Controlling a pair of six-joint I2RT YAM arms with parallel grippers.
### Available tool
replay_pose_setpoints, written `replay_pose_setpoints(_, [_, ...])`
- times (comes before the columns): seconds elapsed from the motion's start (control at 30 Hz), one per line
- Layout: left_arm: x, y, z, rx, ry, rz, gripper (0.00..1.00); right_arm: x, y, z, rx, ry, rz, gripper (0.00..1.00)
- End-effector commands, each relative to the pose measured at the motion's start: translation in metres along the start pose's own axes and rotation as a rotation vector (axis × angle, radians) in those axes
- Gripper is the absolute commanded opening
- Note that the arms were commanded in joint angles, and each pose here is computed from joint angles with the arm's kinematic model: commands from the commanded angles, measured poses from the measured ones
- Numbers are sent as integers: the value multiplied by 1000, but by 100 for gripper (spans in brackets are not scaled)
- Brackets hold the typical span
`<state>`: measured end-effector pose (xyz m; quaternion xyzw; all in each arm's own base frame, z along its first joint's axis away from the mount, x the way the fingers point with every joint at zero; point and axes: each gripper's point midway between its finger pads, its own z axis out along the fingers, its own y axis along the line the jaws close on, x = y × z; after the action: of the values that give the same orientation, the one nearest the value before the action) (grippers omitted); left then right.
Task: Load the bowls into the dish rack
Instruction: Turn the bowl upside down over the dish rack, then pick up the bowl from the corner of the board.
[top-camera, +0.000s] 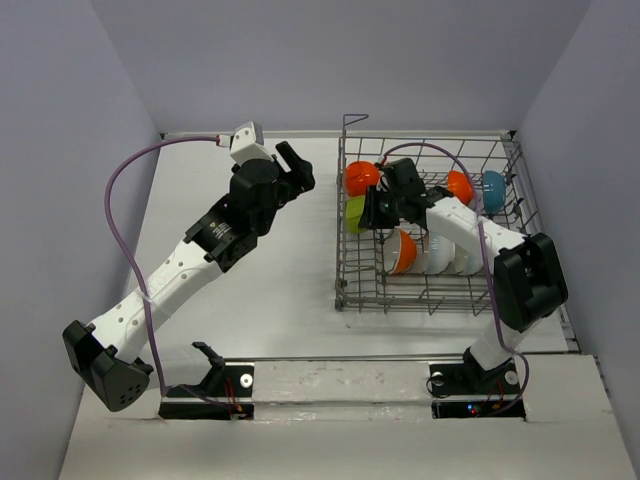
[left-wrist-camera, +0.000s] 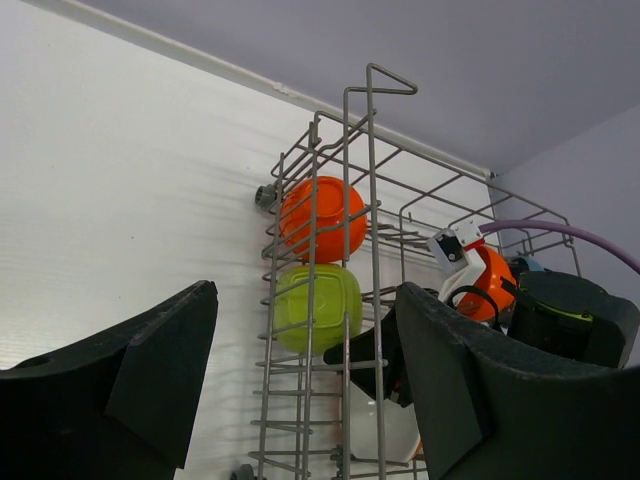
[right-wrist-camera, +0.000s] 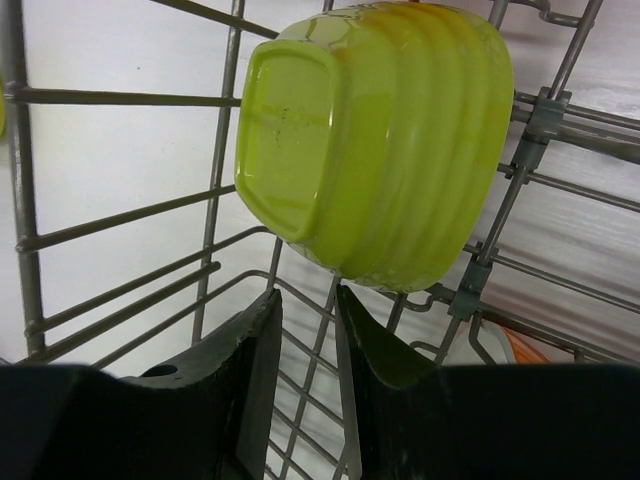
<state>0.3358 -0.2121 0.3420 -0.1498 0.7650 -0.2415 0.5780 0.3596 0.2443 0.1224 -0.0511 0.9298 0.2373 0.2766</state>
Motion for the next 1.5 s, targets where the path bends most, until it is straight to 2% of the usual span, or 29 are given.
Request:
replay_pose_setpoints(0.0, [-12,2,-4,-6,-39,-15,81,-27,27,-26,-82,-96,-43,34])
replay_pose_setpoints(0.2, [-12,13,-9,-45,-48,-33,81,-35,41,-62,-128,-160,-54,34])
replay_pose_setpoints(0.57, [-9,55,-22,-163,-46,-93,81,-75,13,-124,92,-415,-17,38])
replay_pose_setpoints(0.6, [-7,64,-24,-183,-46,-103,81,-82,18,-140,80,-463,-19,38])
replay_pose_setpoints(0.77, [-19,78,-36,-211,-106,-147,81,-105,38,-171,29,-533,-58,39])
replay_pose_setpoints(1.0, [-58,81,-61,-223,-197,-148,81,-128,91,-189,-86,-555,-132,38])
replay_pose_setpoints(1.13, [-83,78,-78,-217,-246,-150,81,-129,126,-183,-113,-532,-192,38])
replay_pose_setpoints(1.23, [-104,72,-95,-191,-289,-160,81,-134,170,-185,-149,-547,-256,38])
replay_pose_setpoints(1.27, [-109,71,-99,-186,-297,-160,81,-123,188,-166,-161,-507,-291,38])
replay_pose_setpoints(1.37, [-130,66,-116,-170,-331,-163,81,-119,218,-149,-168,-491,-353,38])
replay_pose_setpoints(1.4, [-142,63,-124,-158,-354,-175,81,-104,231,-120,-167,-437,-388,39])
replay_pose_setpoints(1.47, [-155,61,-137,-145,-382,-169,81,-95,245,-99,-176,-407,-431,38])
